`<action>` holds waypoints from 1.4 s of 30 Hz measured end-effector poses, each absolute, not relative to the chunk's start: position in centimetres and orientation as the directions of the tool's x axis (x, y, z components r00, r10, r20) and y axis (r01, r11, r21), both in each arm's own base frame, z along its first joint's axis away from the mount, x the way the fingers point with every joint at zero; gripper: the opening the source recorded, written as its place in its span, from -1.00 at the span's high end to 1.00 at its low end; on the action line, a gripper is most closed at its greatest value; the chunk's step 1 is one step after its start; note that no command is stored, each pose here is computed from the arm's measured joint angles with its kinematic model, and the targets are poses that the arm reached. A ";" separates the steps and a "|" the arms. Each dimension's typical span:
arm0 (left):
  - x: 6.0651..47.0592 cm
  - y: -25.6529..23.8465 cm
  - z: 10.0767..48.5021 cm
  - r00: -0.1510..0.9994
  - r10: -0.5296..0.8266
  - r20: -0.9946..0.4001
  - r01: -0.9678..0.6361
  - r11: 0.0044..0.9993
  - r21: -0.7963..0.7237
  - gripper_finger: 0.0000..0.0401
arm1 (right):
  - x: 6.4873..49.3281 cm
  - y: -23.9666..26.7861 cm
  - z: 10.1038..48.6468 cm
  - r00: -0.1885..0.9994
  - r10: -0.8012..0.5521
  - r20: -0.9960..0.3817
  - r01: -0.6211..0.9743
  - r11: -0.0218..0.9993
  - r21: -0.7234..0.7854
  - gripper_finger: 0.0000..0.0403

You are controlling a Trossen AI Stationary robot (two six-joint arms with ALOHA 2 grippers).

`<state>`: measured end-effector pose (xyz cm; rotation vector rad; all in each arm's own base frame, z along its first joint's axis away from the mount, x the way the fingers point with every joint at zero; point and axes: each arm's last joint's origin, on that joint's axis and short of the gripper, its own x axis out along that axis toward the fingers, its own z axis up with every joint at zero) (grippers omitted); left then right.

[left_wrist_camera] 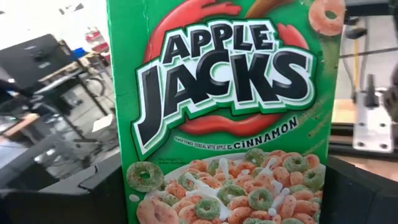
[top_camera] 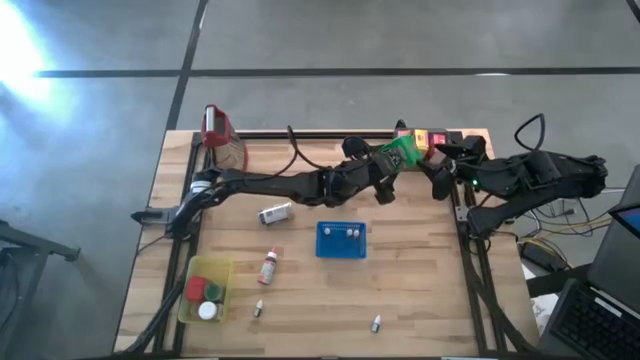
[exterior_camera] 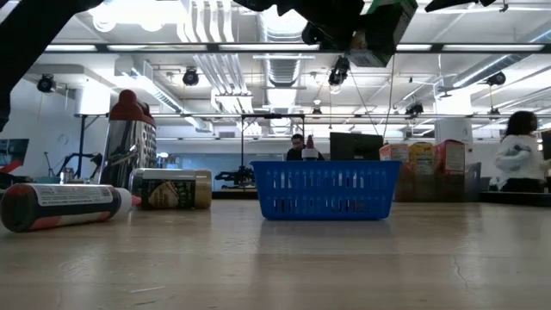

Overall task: Pick & Place Kitchen Items
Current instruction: Put the green cereal box into the black bin

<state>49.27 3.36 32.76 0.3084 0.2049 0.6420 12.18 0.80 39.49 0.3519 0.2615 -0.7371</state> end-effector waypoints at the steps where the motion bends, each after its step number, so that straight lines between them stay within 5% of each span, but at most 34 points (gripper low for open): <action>1: 49.3 3.3 32.7 0.788 0.608 -0.095 -0.548 0.764 0.342 -0.83 | 12.2 0.8 39.4 0.712 -0.607 -0.354 0.693 0.687 0.218 -0.83; 42: 49.4 3.2 33.2 0.820 0.570 -0.041 -0.521 0.775 0.359 -0.83 | 14.2 0.5 38.6 0.666 -0.631 -0.398 0.729 0.664 0.167 -0.83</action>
